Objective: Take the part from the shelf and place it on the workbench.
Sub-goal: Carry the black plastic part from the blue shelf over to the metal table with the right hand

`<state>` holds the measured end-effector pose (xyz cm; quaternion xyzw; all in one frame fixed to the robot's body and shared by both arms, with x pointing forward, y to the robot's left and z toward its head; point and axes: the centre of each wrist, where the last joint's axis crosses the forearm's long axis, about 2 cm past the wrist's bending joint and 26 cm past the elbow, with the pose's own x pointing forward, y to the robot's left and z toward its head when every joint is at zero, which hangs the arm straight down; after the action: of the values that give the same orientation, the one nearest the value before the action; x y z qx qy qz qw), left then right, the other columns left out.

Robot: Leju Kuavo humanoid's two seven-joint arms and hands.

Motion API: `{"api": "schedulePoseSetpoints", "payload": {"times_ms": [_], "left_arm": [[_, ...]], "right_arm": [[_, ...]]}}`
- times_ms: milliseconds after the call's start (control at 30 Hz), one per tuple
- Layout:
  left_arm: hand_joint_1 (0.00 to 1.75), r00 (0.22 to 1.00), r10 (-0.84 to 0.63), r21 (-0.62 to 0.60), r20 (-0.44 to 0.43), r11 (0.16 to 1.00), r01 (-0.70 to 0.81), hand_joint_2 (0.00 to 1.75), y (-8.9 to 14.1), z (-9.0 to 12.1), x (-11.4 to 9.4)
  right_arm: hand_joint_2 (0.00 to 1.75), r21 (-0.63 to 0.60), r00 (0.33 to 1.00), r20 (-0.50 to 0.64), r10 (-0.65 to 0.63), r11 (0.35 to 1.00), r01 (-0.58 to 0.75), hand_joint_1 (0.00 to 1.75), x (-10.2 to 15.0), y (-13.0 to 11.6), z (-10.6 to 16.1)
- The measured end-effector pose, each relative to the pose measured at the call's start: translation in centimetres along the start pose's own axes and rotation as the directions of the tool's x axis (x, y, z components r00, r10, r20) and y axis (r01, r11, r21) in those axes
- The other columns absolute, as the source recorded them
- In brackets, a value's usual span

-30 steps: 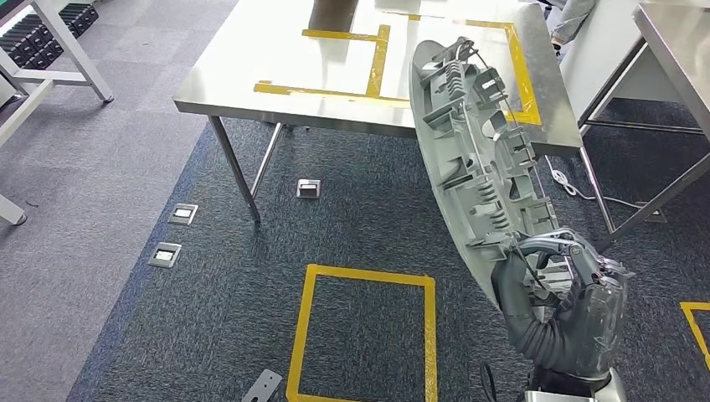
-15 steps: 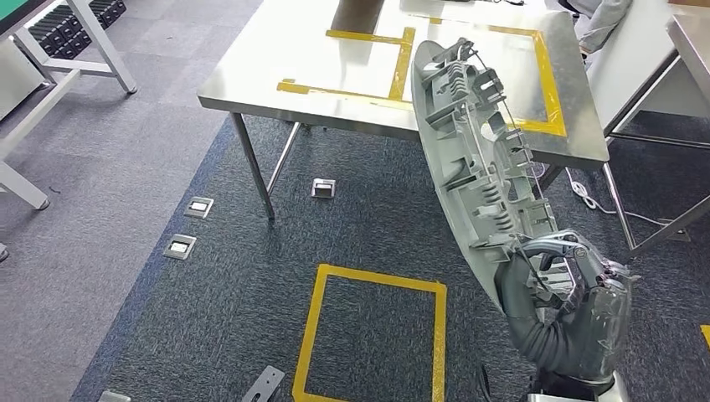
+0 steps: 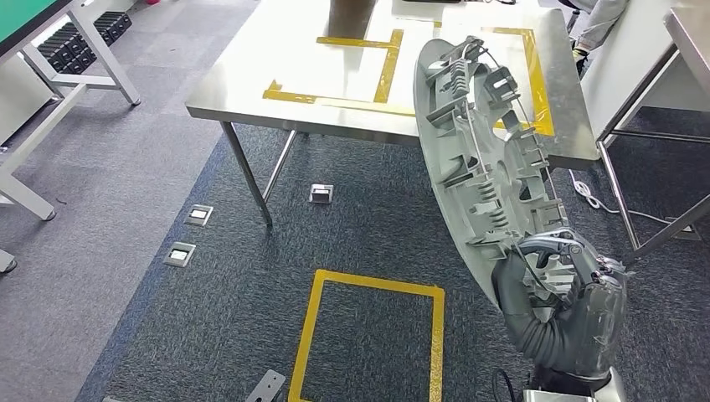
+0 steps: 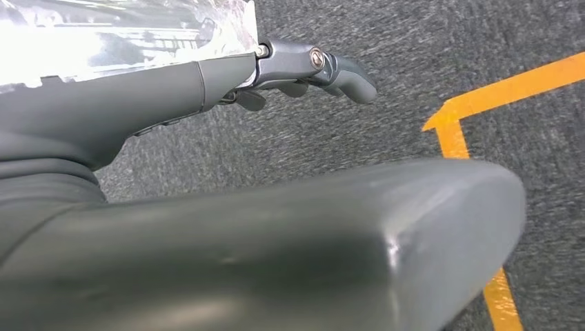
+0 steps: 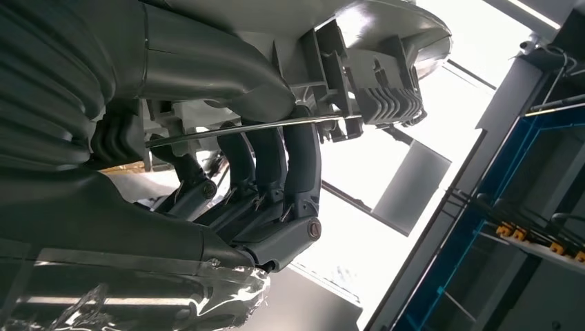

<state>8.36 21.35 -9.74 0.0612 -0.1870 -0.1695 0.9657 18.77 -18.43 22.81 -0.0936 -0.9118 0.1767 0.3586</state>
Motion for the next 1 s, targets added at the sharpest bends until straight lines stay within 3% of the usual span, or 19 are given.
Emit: {"api": "schedulePoseSetpoints", "payload": {"times_ms": [1000], "left_arm": [[0.00, 1.000, -0.005, -0.001, -0.001, 1.000, 0.005, 1.75, -0.05, 0.03, -0.15]], "right_arm": [[1.75, 0.001, 1.000, -0.003, 0.004, 1.000, -0.004, 1.75, -0.03, -0.04, 0.02]]}}
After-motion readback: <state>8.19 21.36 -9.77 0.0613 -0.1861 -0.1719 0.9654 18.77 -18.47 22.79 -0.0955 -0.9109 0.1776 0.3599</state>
